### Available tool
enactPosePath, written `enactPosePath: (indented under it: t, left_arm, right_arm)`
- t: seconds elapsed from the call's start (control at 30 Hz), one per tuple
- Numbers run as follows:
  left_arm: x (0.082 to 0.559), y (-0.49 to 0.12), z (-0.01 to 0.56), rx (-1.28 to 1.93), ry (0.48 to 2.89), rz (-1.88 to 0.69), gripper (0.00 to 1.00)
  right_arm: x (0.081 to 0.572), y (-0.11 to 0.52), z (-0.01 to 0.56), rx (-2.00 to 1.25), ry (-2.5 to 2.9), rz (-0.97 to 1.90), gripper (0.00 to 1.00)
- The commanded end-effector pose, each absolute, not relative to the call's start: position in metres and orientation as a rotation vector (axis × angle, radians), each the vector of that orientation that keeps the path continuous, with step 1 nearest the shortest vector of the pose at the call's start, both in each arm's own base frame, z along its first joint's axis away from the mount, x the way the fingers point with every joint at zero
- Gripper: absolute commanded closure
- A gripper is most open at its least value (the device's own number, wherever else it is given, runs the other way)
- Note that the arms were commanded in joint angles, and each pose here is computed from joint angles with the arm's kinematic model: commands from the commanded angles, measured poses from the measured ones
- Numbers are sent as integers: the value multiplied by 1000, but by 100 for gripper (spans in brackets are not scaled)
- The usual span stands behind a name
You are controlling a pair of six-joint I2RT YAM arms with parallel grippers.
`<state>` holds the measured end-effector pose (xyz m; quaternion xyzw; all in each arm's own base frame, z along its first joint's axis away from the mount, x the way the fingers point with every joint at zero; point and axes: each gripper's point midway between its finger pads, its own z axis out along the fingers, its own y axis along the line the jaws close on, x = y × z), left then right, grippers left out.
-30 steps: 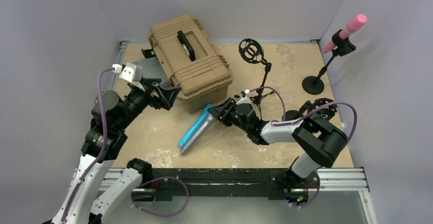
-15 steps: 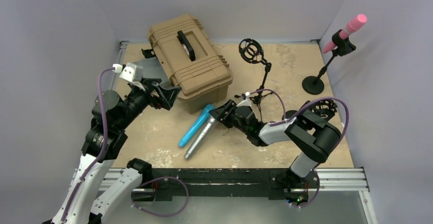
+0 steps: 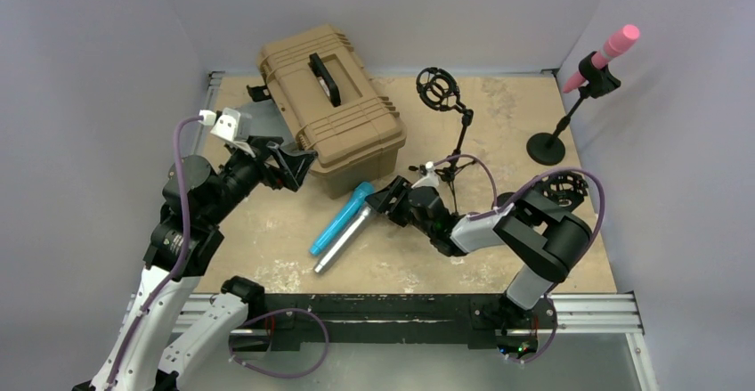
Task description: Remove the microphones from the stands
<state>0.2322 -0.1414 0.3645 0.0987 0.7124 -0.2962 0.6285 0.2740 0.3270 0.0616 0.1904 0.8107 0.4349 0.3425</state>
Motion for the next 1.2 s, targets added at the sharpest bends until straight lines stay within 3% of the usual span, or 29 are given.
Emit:
enactPosePath:
  t: [0.0, 0.33, 0.63, 0.93, 1.17]
  left_arm:
    - [229, -144, 384, 239, 1577, -702, 9]
    - [231, -147, 381, 240, 1589, -710, 9]
    - [231, -172, 373, 343, 1626, -825, 0]
    - [223, -235, 335, 492, 1741, -988, 3]
    - [208, -313, 270, 553, 1866, -1029, 3]
  right_arm:
    - [285, 322, 84, 447, 2034, 1075, 36]
    - [272, 312, 96, 98, 2000, 966, 31]
    - [255, 306, 175, -344, 1822, 882, 33]
    - [240, 224, 325, -169, 1550, 752, 34]
    - [227, 161, 375, -36, 1493, 607, 35]
